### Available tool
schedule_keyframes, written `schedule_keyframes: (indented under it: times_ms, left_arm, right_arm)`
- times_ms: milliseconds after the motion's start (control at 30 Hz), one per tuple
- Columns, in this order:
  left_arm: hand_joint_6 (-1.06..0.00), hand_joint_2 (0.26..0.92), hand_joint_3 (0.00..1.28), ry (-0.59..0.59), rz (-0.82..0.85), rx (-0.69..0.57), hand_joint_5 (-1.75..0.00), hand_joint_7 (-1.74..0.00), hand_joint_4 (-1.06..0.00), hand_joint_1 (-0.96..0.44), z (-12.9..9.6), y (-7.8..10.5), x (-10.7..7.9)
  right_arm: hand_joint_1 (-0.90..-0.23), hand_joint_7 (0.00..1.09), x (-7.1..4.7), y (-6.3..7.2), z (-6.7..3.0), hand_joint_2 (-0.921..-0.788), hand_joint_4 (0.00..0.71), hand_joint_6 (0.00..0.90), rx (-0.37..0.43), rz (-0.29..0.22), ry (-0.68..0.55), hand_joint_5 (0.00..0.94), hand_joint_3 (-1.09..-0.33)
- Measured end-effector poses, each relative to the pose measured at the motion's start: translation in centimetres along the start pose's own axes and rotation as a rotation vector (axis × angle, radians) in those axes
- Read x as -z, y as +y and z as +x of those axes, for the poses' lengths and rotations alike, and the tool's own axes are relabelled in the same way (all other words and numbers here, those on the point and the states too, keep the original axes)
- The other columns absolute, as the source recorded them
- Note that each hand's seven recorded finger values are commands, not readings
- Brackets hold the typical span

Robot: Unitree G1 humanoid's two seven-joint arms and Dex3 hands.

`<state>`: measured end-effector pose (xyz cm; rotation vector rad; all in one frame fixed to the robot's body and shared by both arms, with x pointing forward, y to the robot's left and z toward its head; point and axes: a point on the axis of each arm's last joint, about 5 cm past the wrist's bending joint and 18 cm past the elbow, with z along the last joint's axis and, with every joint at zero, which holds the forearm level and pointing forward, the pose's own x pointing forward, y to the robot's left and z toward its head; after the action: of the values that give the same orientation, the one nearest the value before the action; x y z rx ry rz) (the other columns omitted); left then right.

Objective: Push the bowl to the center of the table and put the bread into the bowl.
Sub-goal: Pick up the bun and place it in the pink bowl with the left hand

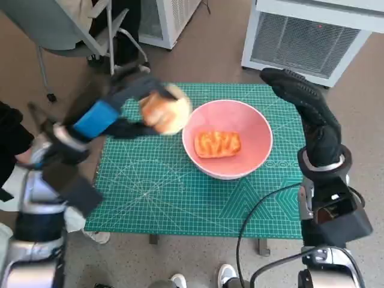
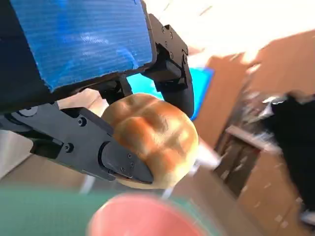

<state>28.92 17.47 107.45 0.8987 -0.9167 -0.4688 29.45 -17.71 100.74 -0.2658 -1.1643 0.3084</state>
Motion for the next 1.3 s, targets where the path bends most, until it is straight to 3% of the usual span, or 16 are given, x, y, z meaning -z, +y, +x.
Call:
schedule_keyframes:
  times_ms: [200, 467, 600, 633, 667, 700, 767, 900, 1033, 1167, 1300]
  left_arm:
    - [-0.67, 0.92, 0.04, -0.039, 0.002, 0.089, -1.06, -1.2, -0.71, 0.0, 3.0, -1.8, 0.3]
    - [-0.61, 0.92, 0.11, 0.049, -0.039, 0.26, -1.13, -1.28, -0.62, 0.0, 5.1, -5.5, 1.5]
    - [-0.44, 0.921, 0.22, 0.106, -0.069, 0.357, -1.26, -1.42, -0.52, 0.0, 5.4, -7.4, 2.0]
    - [-0.4, 0.908, 0.2, 0.126, -0.077, 0.39, -0.95, -1.11, -0.48, -0.06, 5.4, -7.8, 2.2]
    - [-0.41, 0.911, 0.18, 0.148, -0.084, 0.428, -0.78, -0.95, -0.5, -0.08, 5.4, -8.2, 2.3]
    - [-0.44, 0.915, 0.14, 0.167, -0.089, 0.46, -0.51, -0.69, -0.53, -0.11, 5.4, -8.5, 2.5]
    - [-0.44, 0.918, 0.11, 0.201, -0.099, 0.516, -0.21, -0.37, -0.45, -0.19, 5.3, -8.9, 2.7]
    - [-0.41, 0.92, 0.09, 0.262, -0.115, 0.631, -0.05, -0.18, -0.32, -0.27, 5.2, -9.2, 3.1]
    - [-0.36, 0.921, 0.08, 0.285, -0.151, 0.662, -0.01, -0.09, -0.21, -0.31, 5.0, -8.9, 3.3]
    - [-0.32, 0.921, 0.08, 0.269, -0.254, 0.541, 0.0, -0.05, -0.15, -0.35, 4.7, -8.2, 3.6]
    - [-0.31, 0.921, 0.09, 0.2, -0.333, 0.336, 0.0, -0.04, -0.12, -0.39, 4.0, -7.7, 3.7]
  right_arm:
    - [-0.561, 0.46, 0.0, 0.0, 0.14, -0.921, 0.255, 0.061, 0.001, 0.0, -0.006, 0.001, -0.788]
    - [-0.57, 0.46, -0.1, 0.0, 0.22, -0.921, 0.254, 0.063, 0.002, -0.006, -0.017, 0.0, -0.79]
    - [-0.57, 0.46, -0.3, -0.2, 0.29, -0.921, 0.248, 0.064, 0.008, -0.013, -0.026, 0.0, -0.796]
    - [-0.57, 0.46, -0.3, -0.2, 0.31, -0.921, 0.247, 0.066, 0.009, -0.016, -0.028, 0.0, -0.799]
    - [-0.57, 0.46, -0.3, -0.2, 0.33, -0.921, 0.246, 0.066, 0.011, -0.018, -0.03, 0.0, -0.8]
    - [-0.57, 0.47, -0.4, -0.3, 0.34, -0.921, 0.246, 0.066, 0.012, -0.02, -0.032, 0.0, -0.802]
    - [-0.567, 0.47, -0.4, -0.3, 0.36, -0.921, 0.246, 0.069, 0.013, -0.025, -0.034, 0.0, -0.806]
    - [-0.561, 0.47, -0.5, -0.4, 0.34, -0.921, 0.25, 0.07, 0.008, -0.041, -0.035, 0.002, -0.809]
    - [-0.555, 0.48, -0.6, -0.5, 0.33, -0.921, 0.252, 0.07, 0.01, -0.05, -0.031, 0.003, -0.81]
    - [-0.547, 0.48, -0.7, -0.7, 0.45, -0.921, 0.252, 0.071, 0.019, -0.052, -0.028, 0.003, -0.81]
    - [-0.545, 0.48, -0.7, -0.9, 0.6, -0.921, 0.25, 0.074, 0.025, -0.053, -0.021, 0.002, -0.808]
